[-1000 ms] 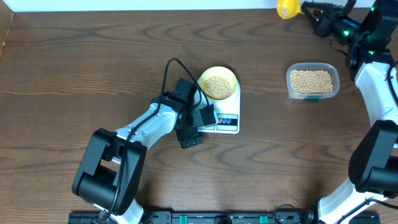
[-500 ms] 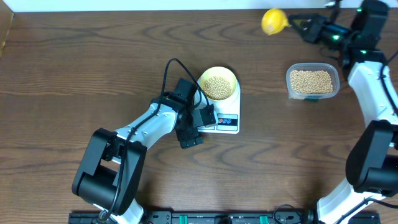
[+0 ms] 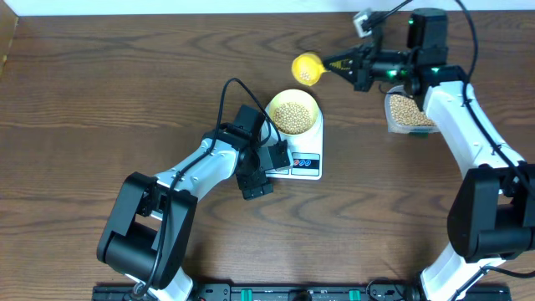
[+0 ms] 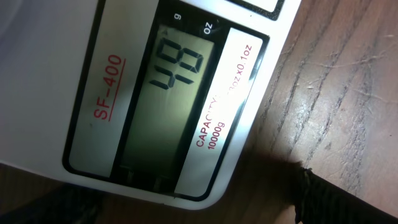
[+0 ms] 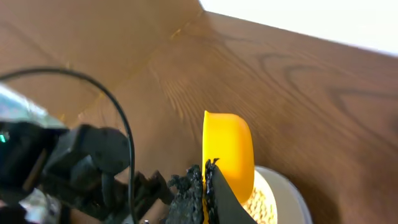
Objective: Scoop item into bowl and weigh 50g on scale
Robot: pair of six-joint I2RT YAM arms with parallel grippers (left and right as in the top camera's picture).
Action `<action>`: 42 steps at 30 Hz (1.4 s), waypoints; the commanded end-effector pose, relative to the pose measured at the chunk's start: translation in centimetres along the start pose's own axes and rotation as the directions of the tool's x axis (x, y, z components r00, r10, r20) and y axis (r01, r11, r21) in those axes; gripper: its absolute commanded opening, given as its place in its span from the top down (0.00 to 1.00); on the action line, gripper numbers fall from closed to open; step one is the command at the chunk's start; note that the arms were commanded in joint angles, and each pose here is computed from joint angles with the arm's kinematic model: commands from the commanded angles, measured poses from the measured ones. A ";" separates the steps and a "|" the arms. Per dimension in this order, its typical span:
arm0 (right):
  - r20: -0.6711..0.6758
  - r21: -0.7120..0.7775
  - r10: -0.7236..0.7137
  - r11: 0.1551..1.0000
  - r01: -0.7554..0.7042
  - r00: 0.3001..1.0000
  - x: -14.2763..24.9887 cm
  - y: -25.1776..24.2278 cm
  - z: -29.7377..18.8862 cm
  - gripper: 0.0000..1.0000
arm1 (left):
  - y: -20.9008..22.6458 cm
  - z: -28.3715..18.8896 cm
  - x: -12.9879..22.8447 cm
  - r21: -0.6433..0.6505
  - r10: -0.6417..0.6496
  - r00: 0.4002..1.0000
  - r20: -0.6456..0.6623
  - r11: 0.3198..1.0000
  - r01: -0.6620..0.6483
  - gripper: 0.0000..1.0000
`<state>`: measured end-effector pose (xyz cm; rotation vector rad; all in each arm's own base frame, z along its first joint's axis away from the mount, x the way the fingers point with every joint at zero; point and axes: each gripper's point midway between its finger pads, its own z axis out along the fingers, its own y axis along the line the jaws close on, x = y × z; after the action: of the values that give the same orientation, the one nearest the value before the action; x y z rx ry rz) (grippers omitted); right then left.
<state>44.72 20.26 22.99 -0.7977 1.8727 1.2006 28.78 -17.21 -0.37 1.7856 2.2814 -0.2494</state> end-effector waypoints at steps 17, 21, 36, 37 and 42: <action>-0.017 0.037 -0.477 0.878 0.477 0.879 -2.3 3.8 -0.3 0.99 | -1.5 1.8 0.9 0.072 0.024 0.999 -0.029 0.997 -0.022 0.02; -0.122 0.074 -0.522 0.844 0.532 0.844 -0.7 3.2 0.9 0.99 | -1.5 1.8 0.9 0.072 0.024 0.999 -0.029 0.997 -0.022 0.02; -0.334 0.134 -0.627 0.708 0.694 0.704 1.3 1.8 3.0 0.99 | -1.5 1.8 0.9 0.072 0.024 0.999 -0.029 0.997 -0.022 0.03; -0.334 0.133 -0.627 0.708 0.694 0.704 1.3 1.8 3.0 0.99 | -1.5 1.8 0.9 0.072 0.024 0.999 -0.029 0.997 -0.022 0.02; -0.283 0.218 -0.567 0.748 0.627 0.774 -0.4 1.0 2.4 0.99 | -1.5 1.8 0.9 0.072 0.024 0.999 -0.029 0.997 -0.022 0.02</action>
<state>43.86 23.36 21.54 -1.3598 1.6657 0.4067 28.78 -17.21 -0.37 1.7856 2.2814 -0.2494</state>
